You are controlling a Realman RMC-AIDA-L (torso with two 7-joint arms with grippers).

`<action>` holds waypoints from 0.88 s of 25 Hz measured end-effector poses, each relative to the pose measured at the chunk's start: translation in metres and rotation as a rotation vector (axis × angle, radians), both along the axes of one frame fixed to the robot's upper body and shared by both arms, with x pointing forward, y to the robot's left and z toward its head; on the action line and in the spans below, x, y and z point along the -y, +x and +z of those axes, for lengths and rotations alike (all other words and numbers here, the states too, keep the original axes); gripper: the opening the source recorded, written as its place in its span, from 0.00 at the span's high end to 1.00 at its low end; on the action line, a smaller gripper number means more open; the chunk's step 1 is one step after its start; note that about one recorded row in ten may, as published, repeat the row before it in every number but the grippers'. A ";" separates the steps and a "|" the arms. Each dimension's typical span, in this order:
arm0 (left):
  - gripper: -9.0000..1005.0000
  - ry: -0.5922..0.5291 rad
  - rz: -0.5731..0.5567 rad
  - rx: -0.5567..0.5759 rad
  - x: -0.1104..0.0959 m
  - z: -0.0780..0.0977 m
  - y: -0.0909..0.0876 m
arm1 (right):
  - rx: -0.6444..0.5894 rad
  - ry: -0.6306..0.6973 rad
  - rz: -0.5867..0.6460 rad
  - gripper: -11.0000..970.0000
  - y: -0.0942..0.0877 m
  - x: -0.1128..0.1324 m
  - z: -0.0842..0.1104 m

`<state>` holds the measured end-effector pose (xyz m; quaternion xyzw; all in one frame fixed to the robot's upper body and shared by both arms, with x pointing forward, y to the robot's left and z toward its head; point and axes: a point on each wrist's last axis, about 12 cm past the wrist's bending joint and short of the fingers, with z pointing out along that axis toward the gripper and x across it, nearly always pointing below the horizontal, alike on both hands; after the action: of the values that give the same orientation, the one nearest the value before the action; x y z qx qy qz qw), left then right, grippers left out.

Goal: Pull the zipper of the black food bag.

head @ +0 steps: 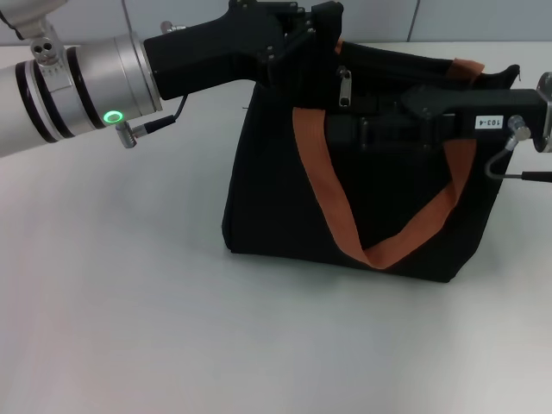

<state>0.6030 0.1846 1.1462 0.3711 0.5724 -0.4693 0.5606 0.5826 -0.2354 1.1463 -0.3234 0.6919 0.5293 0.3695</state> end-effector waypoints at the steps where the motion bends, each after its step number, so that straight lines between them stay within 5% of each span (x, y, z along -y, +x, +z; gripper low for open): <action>1: 0.97 0.000 0.000 0.000 0.000 0.000 0.000 | 0.008 0.003 -0.001 0.21 -0.001 -0.001 -0.001; 22: 0.97 -0.007 0.007 -0.006 -0.002 -0.001 -0.001 | -0.008 0.062 -0.062 0.22 -0.002 0.003 -0.006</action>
<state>0.6018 0.1868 1.1447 0.3657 0.5739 -0.4703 0.5619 0.5801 -0.2380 1.1405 -0.2880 0.6864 0.5399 0.3931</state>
